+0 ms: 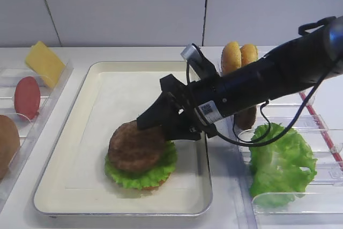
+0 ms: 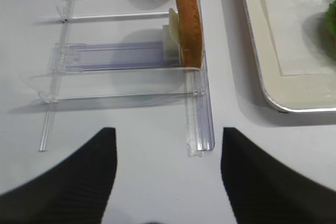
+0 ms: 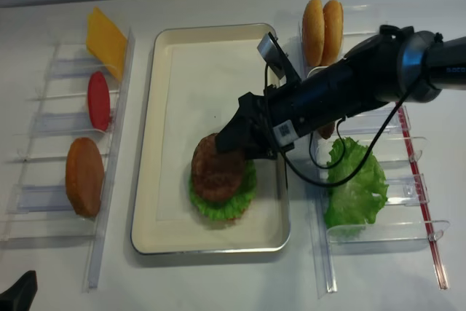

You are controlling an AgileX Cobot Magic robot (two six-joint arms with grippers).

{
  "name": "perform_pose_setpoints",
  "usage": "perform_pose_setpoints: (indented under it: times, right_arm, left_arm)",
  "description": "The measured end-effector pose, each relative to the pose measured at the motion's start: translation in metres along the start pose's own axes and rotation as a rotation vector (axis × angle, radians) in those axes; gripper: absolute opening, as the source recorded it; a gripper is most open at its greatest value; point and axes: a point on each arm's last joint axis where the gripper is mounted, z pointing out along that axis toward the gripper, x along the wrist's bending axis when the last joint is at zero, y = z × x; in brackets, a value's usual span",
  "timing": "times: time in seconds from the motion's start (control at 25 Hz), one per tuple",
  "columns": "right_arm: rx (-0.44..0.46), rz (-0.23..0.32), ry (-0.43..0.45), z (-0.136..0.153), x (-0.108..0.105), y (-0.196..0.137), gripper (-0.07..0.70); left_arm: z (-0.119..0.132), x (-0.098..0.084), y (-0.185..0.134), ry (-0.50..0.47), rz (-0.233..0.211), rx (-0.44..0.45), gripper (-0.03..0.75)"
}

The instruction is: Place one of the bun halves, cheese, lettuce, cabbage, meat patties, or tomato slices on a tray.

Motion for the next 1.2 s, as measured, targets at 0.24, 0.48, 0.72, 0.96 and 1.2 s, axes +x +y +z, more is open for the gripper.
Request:
perform_pose_setpoints:
  times: [0.24, 0.48, 0.72, 0.96, 1.2]
  right_arm:
    - [-0.017, -0.049, -0.095, -0.015, -0.004, 0.003, 0.442]
    - [-0.026, -0.132, -0.119, -0.025, 0.011, 0.005, 0.444]
    - [-0.037, -0.428, -0.213, -0.057, 0.065, 0.025, 0.444]
    - [-0.031, -0.633, -0.432, -0.099, 0.115, 0.035, 0.444]
    - [-0.044, -0.598, -0.706, -0.131, 0.123, 0.026, 0.444]
  left_arm:
    - [0.0, 0.0, 0.0, 0.0, 0.0, 0.0, 0.43]
    - [0.0, 0.0, 0.0, 0.0, 0.0, 0.0, 0.43]
    - [0.0, 0.0, 0.0, 0.0, 0.0, 0.0, 0.43]
    - [0.0, 0.0, 0.0, 0.0, 0.0, 0.0, 0.43]
    - [0.0, 0.0, 0.0, 0.0, 0.0, 0.0, 0.43]
